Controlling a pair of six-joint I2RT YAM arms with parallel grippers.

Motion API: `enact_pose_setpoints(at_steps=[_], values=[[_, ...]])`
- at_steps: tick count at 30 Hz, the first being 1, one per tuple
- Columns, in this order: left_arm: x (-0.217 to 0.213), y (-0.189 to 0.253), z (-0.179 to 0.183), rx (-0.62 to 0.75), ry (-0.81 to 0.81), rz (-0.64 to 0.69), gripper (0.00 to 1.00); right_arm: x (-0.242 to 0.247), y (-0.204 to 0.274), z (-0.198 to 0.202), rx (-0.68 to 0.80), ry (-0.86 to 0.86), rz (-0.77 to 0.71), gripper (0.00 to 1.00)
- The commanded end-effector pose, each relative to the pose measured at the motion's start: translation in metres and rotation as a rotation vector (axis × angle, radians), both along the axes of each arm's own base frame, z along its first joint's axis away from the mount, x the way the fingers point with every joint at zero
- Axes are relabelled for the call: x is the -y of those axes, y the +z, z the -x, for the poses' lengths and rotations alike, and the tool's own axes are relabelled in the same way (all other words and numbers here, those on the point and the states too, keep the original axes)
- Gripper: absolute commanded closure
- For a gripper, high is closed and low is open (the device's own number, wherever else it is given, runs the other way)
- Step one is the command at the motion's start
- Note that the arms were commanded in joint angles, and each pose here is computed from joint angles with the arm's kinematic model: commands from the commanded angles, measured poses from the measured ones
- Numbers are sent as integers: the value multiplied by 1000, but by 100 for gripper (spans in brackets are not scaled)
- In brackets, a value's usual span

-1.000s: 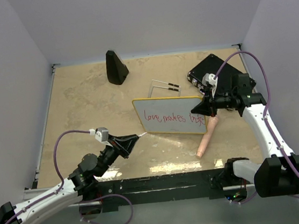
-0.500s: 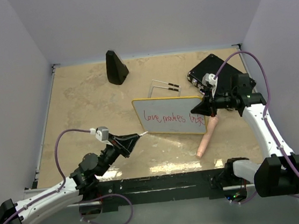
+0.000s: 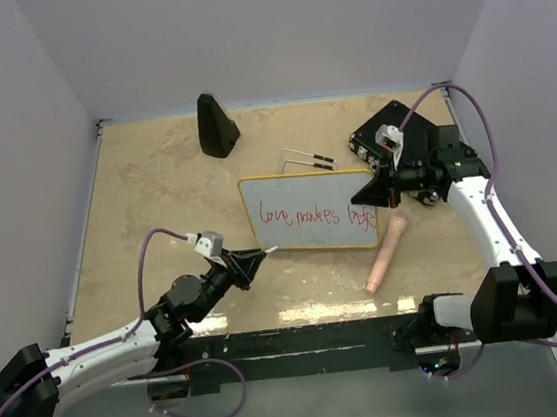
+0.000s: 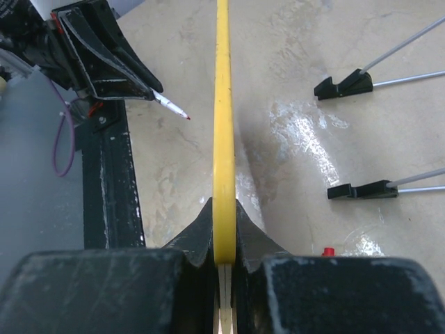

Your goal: Write a sentence on the whiteboard

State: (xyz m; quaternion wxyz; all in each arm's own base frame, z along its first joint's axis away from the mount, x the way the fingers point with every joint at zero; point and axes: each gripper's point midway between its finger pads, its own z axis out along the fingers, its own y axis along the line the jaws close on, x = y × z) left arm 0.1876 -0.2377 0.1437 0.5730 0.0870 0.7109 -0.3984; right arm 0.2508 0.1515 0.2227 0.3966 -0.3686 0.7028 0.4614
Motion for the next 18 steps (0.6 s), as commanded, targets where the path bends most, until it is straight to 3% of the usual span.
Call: enact_pose_setpoints(at_steps=[1, 7, 18], values=[[-4, 58, -17, 138, 73, 96, 100, -10, 48, 5, 26, 67, -128, 100], [-17, 87, -23, 189, 131, 138, 100, -13, 59, 6, -29, 77, -183, 100], [-20, 97, -28, 195, 154, 96, 100, -15, 69, 12, -41, 89, -223, 100]])
